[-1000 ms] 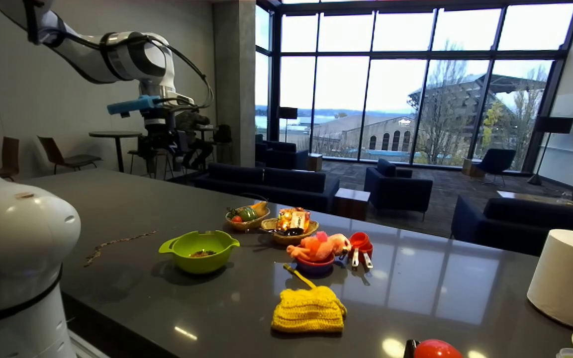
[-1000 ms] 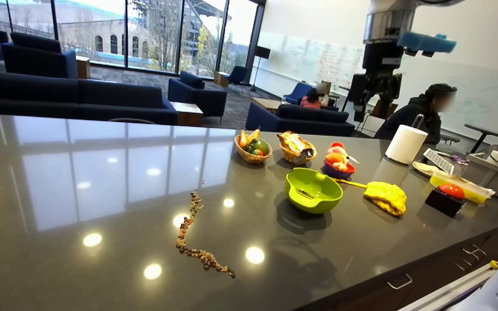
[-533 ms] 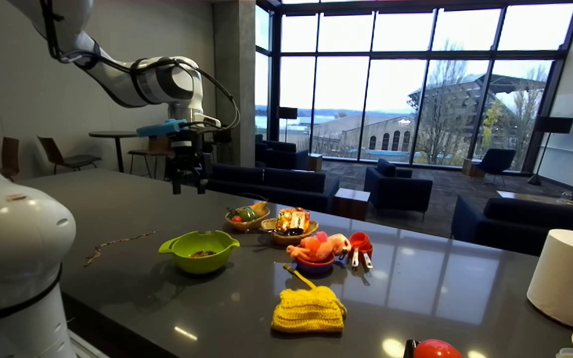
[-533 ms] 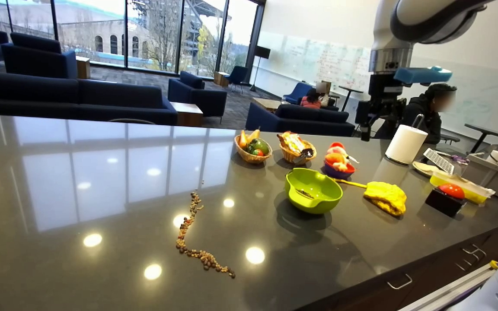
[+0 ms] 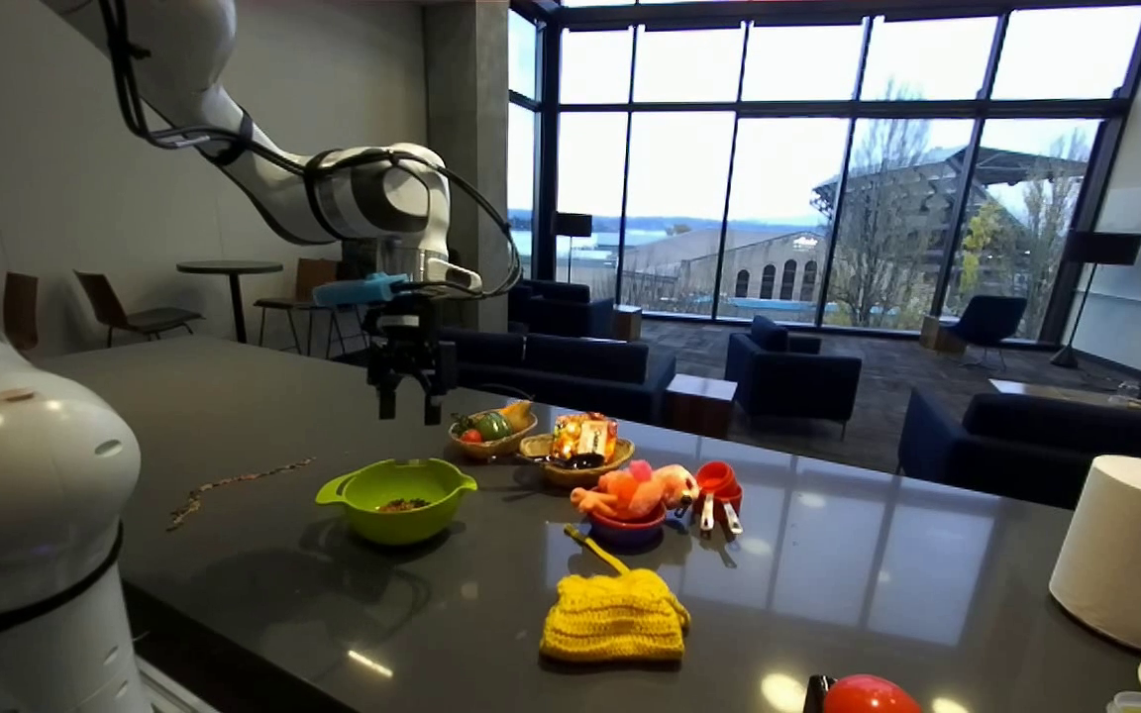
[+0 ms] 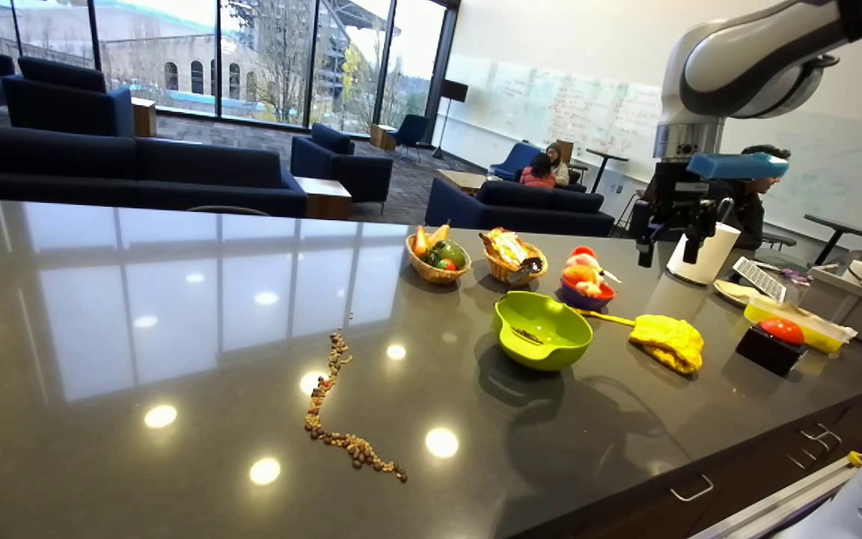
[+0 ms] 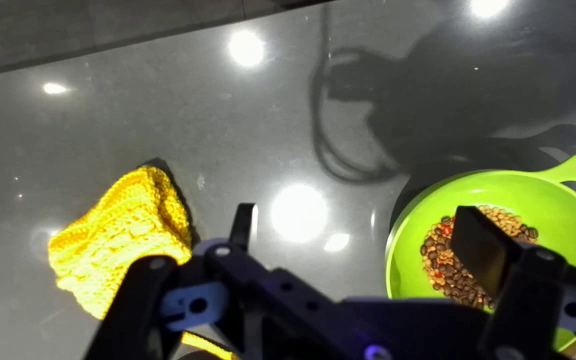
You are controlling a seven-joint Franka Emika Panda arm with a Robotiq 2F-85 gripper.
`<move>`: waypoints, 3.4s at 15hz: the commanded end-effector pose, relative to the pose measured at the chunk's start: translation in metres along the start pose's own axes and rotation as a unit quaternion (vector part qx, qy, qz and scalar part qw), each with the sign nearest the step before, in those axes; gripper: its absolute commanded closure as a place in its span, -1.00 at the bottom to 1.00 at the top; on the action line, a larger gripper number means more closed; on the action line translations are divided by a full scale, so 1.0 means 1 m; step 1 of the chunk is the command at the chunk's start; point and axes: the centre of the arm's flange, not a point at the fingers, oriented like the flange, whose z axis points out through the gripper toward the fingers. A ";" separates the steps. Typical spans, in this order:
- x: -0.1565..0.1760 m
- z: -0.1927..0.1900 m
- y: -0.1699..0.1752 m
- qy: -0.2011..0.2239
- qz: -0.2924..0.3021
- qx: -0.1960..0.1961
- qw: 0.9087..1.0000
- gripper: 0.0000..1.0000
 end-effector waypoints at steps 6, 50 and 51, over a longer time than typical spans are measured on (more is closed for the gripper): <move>0.027 0.038 0.051 0.017 0.032 0.024 0.999 -1.00; 0.135 0.174 0.166 -0.013 0.040 0.020 0.999 -1.00; 0.136 0.180 0.167 -0.016 0.039 0.022 0.999 -1.00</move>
